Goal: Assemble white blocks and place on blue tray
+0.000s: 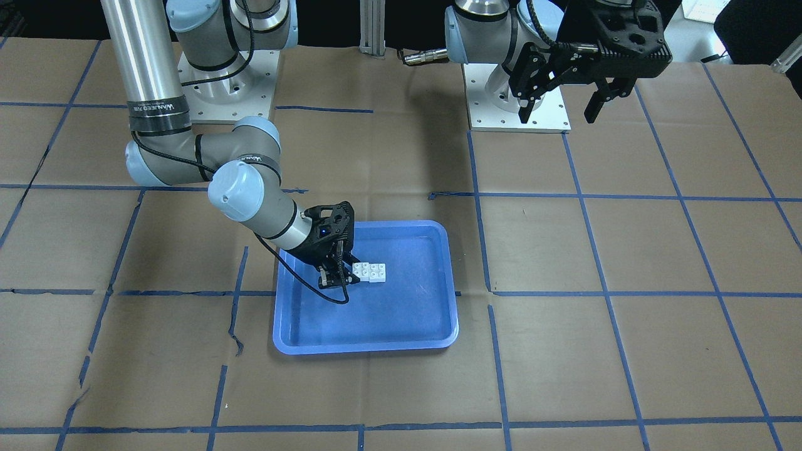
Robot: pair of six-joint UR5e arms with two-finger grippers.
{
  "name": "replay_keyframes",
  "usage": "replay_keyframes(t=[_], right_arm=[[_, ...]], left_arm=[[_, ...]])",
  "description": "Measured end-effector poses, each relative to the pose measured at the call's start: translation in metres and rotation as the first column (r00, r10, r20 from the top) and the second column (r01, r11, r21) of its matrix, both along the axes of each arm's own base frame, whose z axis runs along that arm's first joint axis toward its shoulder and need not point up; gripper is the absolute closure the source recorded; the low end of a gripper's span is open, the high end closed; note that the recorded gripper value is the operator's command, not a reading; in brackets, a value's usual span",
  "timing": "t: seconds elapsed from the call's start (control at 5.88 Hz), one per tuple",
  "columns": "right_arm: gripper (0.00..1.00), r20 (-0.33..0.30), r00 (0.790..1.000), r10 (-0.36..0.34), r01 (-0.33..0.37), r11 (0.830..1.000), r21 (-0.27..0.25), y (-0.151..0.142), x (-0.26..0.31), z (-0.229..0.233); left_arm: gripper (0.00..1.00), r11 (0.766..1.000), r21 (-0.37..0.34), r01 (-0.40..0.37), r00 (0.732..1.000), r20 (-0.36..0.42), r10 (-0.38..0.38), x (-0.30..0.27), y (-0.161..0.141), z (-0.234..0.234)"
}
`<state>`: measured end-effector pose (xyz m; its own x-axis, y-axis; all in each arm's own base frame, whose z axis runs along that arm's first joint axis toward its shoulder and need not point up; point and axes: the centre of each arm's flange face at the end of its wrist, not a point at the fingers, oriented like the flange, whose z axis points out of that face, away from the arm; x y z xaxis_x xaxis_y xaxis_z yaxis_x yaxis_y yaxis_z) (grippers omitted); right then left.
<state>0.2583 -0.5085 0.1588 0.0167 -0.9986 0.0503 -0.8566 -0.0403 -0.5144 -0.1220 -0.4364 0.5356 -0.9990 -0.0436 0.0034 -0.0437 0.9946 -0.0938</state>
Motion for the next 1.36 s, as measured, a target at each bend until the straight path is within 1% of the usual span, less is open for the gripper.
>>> replay_keyframes(t=[0.68, 0.85, 1.02, 1.19, 1.36], right_arm=[[0.63, 0.004, 1.0, 0.001, -0.001, 1.0, -0.001, -0.001, 0.0005, -0.0002], [0.59, 0.005, 1.0, 0.001, -0.001, 1.0, -0.002, -0.0011, 0.0006, 0.0002], [0.45, 0.005, 1.0, -0.001, 0.001, 1.0, 0.0, -0.0011, 0.0006, 0.0001], [0.36, 0.005, 1.0, -0.009, 0.009, 1.0, 0.005, -0.0011, 0.0006, 0.0], [0.36, 0.017, 1.0, -0.015, 0.015, 1.0, 0.013, -0.0009, 0.0016, 0.0]], left_arm=[[0.01, 1.0, 0.0, -0.001, 1.0, -0.003, 0.001, 0.0002, -0.0001, 0.0], [0.01, 1.0, -0.001, -0.001, 1.0, -0.003, 0.001, 0.0003, -0.0002, 0.0001], [0.01, 1.0, -0.001, -0.001, 1.0, -0.004, 0.001, 0.0001, -0.0002, 0.0001], [0.01, 1.0, -0.001, 0.0, 1.0, -0.006, 0.0, -0.0003, -0.0001, 0.0001], [0.01, 1.0, -0.003, 0.0, 1.0, -0.007, 0.0, -0.0004, -0.0002, 0.0003]])
